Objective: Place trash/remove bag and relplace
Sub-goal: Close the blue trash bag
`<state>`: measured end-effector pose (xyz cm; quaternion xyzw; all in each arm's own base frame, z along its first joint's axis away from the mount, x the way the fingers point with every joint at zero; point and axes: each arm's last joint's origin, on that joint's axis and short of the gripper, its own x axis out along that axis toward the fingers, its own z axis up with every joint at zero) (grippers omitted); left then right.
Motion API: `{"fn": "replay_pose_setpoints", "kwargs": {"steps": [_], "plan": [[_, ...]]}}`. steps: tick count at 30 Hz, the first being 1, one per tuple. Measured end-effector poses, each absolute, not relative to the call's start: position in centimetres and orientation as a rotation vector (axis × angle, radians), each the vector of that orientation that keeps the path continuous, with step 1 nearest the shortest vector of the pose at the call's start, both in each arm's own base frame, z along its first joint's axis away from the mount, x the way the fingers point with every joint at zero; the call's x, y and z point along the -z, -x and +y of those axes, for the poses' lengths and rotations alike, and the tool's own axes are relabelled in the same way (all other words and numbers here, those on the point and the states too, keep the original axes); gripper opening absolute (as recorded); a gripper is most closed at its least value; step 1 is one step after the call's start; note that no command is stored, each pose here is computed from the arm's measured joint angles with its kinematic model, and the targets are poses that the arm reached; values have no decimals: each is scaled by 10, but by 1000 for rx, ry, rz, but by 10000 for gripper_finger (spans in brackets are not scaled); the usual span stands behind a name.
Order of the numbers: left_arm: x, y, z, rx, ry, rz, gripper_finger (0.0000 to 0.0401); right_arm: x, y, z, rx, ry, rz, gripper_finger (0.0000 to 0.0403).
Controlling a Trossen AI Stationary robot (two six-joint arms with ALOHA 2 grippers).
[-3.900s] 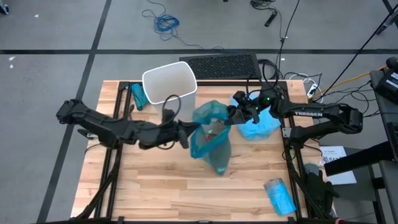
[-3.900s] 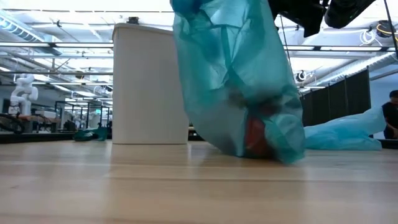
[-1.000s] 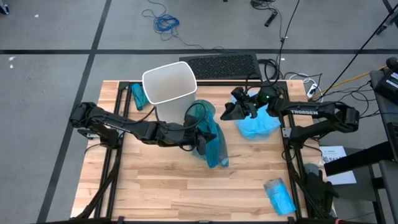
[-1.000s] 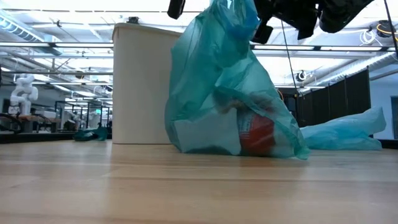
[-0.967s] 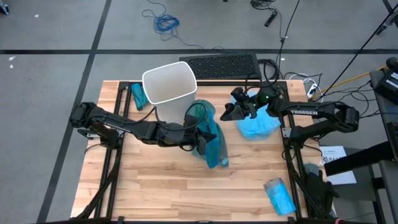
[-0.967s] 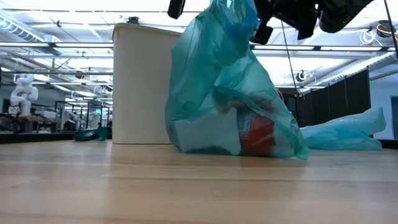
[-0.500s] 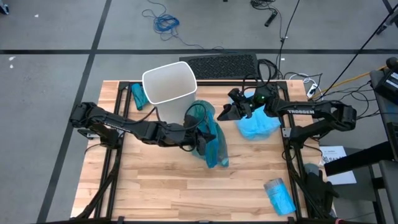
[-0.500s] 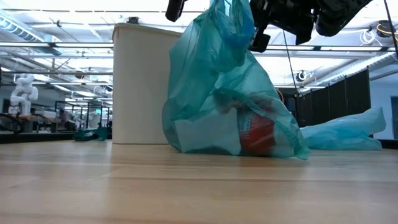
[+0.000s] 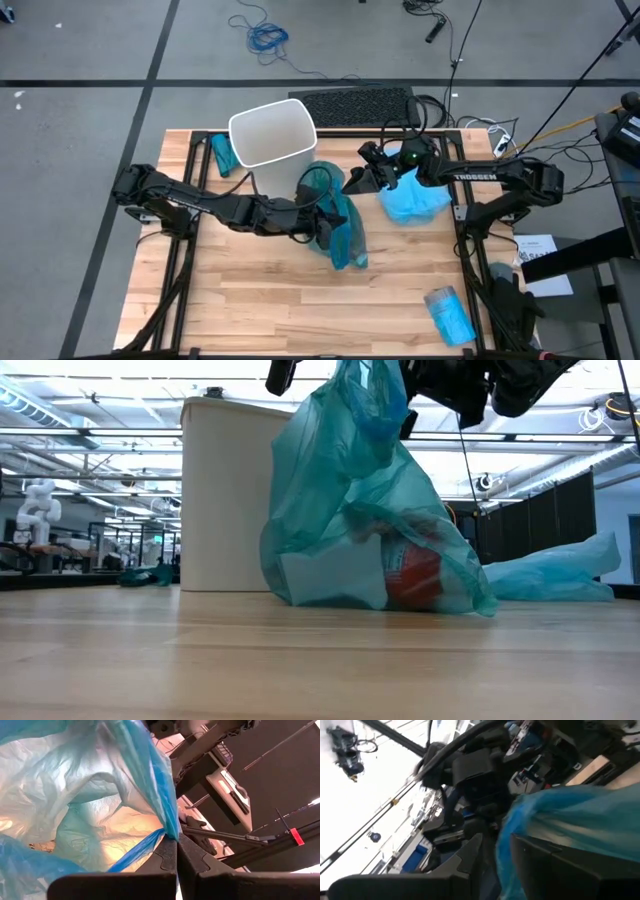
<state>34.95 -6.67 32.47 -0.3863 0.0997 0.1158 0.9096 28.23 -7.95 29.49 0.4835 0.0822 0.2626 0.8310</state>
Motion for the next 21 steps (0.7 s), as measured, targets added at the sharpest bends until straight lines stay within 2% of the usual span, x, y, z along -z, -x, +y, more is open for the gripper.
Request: {"fn": "replay_pose_setpoints", "kwargs": {"steps": [11, 21], "plan": [[-325, -349, -67, -238, 789, 207, 0, -287, -284, -80, -518, -1043, 224, 89], [-325, -350, -66, -230, 790, 212, 0, -293, -285, -81, -518, -1025, 173, 89]]}}
